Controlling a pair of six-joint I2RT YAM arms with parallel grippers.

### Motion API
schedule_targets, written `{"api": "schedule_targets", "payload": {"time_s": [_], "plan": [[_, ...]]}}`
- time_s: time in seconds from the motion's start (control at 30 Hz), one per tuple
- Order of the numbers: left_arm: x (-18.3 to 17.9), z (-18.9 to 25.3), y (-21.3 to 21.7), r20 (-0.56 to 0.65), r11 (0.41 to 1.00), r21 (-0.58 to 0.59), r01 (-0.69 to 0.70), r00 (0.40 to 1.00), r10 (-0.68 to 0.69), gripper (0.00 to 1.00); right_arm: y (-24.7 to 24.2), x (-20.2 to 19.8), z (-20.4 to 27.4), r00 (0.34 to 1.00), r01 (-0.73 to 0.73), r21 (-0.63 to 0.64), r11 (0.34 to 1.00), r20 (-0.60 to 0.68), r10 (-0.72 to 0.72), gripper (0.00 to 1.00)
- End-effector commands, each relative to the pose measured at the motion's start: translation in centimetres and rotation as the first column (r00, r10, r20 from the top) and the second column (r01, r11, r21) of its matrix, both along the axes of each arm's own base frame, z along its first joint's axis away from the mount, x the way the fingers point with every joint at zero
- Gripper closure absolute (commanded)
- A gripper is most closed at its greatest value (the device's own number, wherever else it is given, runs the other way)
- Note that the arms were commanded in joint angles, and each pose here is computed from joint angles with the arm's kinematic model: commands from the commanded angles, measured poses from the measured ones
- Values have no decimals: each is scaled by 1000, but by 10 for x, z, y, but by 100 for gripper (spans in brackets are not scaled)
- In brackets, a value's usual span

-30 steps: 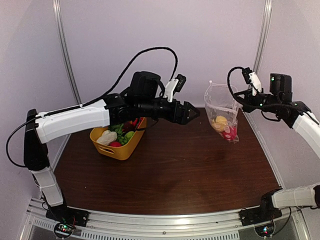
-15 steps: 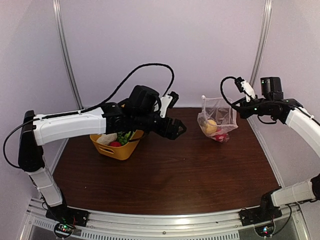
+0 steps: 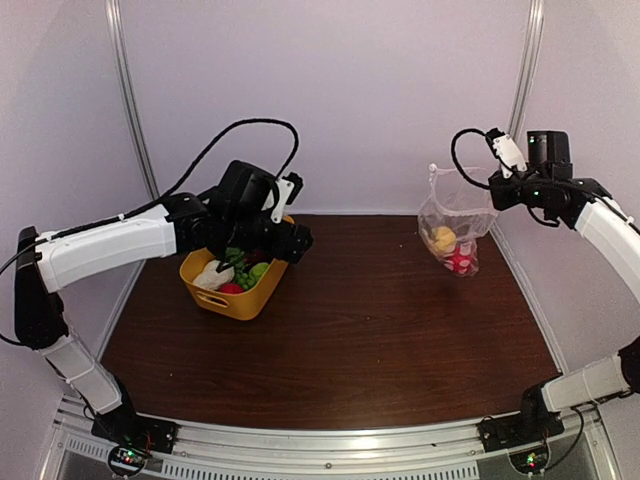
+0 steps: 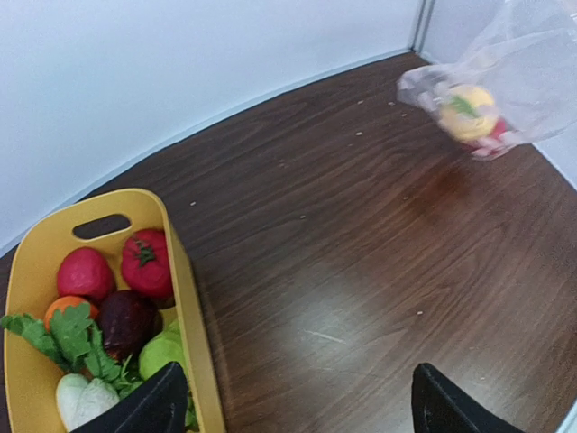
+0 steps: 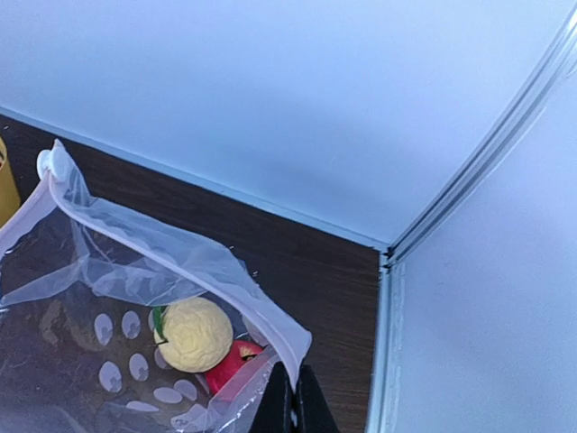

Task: Place the food in the zip-top bag and seal the zipper
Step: Adjust the zipper on the food storage bag.

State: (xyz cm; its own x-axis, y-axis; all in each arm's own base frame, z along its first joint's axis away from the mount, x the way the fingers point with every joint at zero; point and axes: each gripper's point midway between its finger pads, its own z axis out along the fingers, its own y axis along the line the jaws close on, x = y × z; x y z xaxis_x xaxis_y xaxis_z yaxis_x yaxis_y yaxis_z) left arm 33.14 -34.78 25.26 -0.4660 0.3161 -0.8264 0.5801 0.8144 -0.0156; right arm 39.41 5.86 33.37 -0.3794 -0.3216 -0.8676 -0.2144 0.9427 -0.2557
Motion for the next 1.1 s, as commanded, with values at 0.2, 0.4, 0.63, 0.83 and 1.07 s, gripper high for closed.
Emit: {"api": "schedule_targets", "payload": {"time_s": [0.2, 0.4, 0.63, 0.83, 1.07], "plan": [[10, 0, 64, -30, 994, 87, -69, 997, 72, 12, -39, 10, 23, 987, 158, -181, 971, 43, -152, 100], [25, -14, 100, -1, 973, 179, -144, 989, 147, 11, 32, -15, -53, 981, -140, 24, 990, -130, 142, 100], [34, -18, 120, -22, 980, 91, -179, 983, 182, 7, 80, -42, -118, 908, -323, 216, 922, -204, 366, 100], [34, -21, 119, -23, 981, 99, -165, 986, 168, 8, 90, -49, -115, 893, -380, 251, 890, -152, 424, 100], [53, -34, 128, -59, 968, 176, -180, 980, 193, 14, 88, -56, -123, 890, -392, 234, 890, -149, 431, 100]]}}
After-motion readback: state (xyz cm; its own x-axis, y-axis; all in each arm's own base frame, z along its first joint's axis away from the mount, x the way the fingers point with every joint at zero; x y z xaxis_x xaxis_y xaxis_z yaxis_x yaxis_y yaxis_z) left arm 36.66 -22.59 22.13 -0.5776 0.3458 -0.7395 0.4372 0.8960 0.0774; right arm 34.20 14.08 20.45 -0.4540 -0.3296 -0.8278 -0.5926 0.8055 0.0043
